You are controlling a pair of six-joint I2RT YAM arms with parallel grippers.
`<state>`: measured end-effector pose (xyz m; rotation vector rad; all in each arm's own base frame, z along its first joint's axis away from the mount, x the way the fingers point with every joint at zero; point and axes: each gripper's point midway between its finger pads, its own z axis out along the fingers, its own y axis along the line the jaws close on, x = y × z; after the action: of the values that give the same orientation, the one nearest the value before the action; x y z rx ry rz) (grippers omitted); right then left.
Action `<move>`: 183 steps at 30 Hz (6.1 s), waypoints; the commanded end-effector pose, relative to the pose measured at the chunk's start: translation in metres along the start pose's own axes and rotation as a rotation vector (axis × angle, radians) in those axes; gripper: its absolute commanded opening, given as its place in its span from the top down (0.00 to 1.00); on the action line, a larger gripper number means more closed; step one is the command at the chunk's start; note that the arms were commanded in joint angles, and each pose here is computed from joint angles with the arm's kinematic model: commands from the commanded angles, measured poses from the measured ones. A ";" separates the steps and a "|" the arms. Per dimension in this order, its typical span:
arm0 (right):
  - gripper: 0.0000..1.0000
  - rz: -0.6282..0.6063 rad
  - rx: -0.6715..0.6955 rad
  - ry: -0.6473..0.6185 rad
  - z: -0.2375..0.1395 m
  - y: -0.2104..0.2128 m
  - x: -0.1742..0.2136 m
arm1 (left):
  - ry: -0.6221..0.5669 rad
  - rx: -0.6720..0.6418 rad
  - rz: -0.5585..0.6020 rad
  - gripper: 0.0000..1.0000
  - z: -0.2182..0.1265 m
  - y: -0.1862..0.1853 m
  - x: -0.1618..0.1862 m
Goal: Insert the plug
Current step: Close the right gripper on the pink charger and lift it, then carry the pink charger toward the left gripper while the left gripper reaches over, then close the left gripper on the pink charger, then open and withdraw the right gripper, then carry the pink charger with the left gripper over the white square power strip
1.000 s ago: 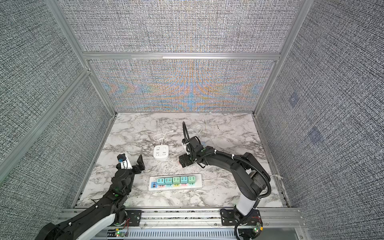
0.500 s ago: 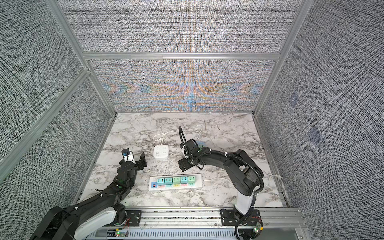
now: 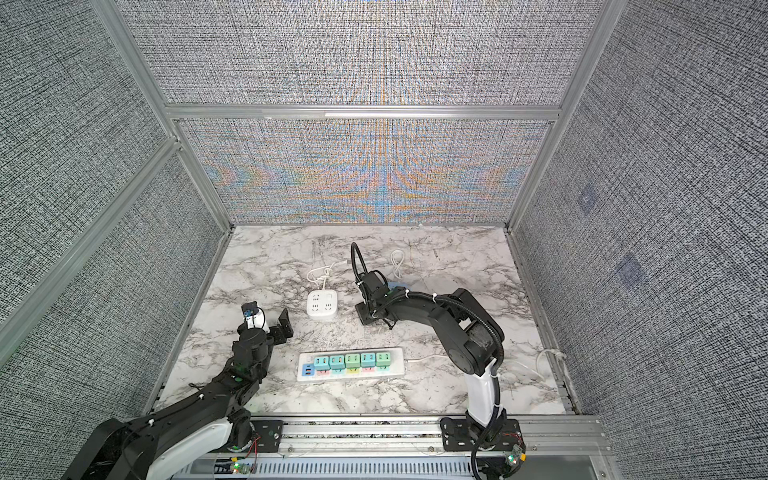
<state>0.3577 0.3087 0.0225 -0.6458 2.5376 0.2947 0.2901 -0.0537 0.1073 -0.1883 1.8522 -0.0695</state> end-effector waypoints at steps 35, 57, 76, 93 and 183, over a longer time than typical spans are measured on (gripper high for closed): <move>0.60 0.020 -0.045 0.018 -0.024 0.010 0.032 | -0.015 0.030 0.008 0.09 0.003 -0.008 -0.007; 0.88 -0.247 0.010 -0.548 -0.129 0.001 -0.050 | 0.041 0.745 0.042 0.17 -0.065 -0.137 -0.089; 0.94 -0.469 -0.070 -0.845 -0.188 0.037 -0.037 | 0.138 1.044 0.101 0.28 -0.103 -0.209 -0.085; 1.00 -0.606 -0.089 -0.940 -0.198 0.067 -0.027 | 0.245 1.118 0.178 0.31 -0.098 -0.236 -0.050; 0.01 0.232 0.254 -0.965 -0.191 -0.173 0.032 | -0.054 0.836 1.180 1.00 0.018 -0.167 -0.058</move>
<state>0.3349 0.0872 0.1497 -0.1295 1.6785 0.1881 0.3462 -0.1984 0.1828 1.3317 1.5658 0.0705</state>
